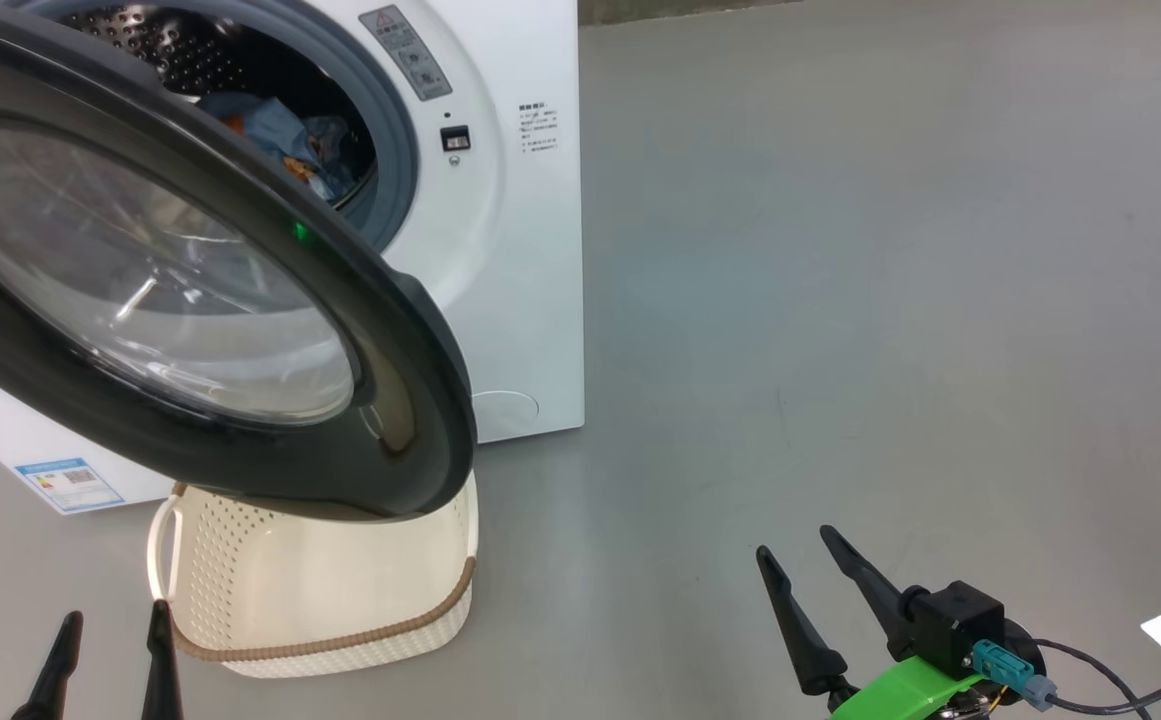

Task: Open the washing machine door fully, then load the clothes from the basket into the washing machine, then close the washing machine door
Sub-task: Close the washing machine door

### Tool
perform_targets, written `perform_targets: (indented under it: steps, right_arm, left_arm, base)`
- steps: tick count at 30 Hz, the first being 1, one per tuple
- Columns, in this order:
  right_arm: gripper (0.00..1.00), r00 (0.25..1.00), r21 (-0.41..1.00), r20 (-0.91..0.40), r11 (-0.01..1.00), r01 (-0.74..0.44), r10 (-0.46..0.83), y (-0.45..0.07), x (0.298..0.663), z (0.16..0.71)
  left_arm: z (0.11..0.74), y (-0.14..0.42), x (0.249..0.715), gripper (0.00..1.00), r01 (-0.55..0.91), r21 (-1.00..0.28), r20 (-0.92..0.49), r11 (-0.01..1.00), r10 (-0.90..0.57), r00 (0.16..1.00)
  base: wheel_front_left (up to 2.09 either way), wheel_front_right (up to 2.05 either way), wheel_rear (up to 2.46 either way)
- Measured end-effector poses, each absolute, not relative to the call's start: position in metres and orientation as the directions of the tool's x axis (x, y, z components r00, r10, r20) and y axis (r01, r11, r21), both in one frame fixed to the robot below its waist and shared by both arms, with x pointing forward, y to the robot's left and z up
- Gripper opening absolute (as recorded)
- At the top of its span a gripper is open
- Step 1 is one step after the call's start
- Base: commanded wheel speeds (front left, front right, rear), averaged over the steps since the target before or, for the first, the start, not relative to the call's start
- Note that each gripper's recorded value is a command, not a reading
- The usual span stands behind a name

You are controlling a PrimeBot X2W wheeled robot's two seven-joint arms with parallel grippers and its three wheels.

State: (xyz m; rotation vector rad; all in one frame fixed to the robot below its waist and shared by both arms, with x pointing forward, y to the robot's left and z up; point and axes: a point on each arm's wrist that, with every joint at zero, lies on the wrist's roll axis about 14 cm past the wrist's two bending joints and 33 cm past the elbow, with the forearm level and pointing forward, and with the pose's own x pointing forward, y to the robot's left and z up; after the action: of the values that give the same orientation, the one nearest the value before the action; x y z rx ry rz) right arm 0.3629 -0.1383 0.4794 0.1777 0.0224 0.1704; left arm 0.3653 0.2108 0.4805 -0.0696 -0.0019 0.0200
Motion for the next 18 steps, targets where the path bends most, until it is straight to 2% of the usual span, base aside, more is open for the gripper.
perform_targets:
  steps: [18]
  right_arm:
    - [1.00,0.987,0.176,0.005,0.971,-0.161,0.162,-0.141,0.363,0.483]
  left_arm:
    - [0.480,0.198,0.362,1.00,0.021,-0.067,-0.002,0.998,-0.021,1.000]
  base:
    - [0.00,0.00,0.00]
